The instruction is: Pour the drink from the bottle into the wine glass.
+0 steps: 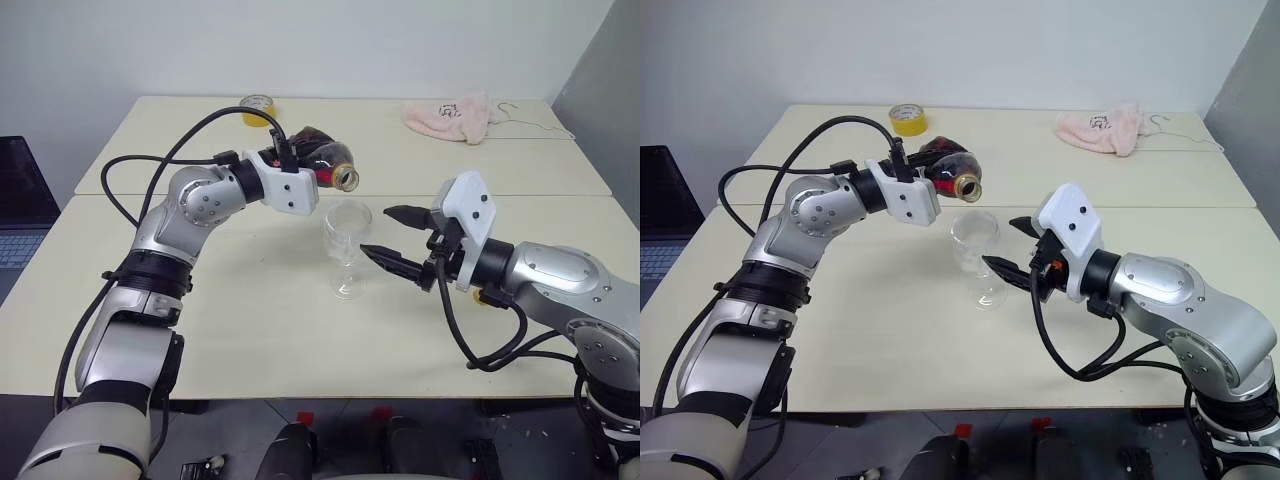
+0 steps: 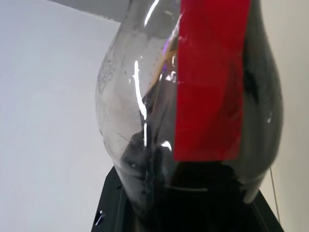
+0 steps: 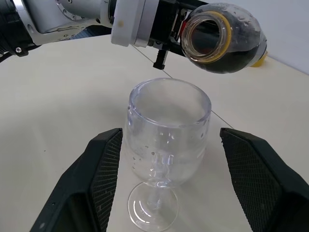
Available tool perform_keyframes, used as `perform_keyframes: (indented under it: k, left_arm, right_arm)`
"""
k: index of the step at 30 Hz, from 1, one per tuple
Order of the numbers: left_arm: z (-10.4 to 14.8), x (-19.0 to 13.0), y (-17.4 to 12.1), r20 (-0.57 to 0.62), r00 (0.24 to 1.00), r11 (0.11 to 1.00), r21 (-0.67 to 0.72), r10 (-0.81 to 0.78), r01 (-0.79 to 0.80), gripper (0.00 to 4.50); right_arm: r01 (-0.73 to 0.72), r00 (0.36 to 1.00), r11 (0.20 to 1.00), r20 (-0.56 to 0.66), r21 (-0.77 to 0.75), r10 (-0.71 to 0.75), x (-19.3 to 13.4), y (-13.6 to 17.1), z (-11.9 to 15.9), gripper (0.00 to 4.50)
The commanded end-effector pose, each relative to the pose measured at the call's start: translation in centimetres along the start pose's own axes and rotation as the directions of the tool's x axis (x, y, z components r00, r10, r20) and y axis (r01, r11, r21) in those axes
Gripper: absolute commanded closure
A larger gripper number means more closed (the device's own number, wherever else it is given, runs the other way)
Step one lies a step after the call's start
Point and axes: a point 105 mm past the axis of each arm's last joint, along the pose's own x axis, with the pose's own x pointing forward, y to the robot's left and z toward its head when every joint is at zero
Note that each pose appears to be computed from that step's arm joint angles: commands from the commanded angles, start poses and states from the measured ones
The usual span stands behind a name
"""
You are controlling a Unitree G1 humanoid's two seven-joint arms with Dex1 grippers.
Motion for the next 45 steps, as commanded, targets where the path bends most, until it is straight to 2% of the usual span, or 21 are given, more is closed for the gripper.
perform_keyframes:
  k: [1, 12, 24, 45]
  left_arm:
    - [0.8, 0.0, 2.4, 0.037, 0.997, 0.995, 0.072, 0.067, -0.069, 3.6]
    - [0.7, -0.1, 2.6, 0.044, 0.997, 0.992, 0.106, 0.07, -0.074, 3.6]
    - [0.6, -0.5, 2.6, 0.053, 0.997, 0.988, 0.139, 0.062, -0.068, 3.61]
    - [0.0, -0.9, 2.1, 0.052, 0.997, 0.978, 0.201, 0.051, -0.06, 3.64]
  right_arm:
    - [-0.009, 1.0, 0.999, 0.01, -0.032, 0.009, -0.9, 0.2, 0.5, 1.04]
    - [-0.055, 0.998, 0.998, -0.041, -0.035, 0.054, -2.1, 0.9, -0.7, 1.04]
    - [-0.119, 0.993, 0.991, 0.021, -0.066, 0.12, -2.5, 1.4, 1.4, 1.04]
    - [-0.125, 0.991, 0.99, 0.034, -0.07, 0.128, -2.1, 1.3, 2.0, 1.04]
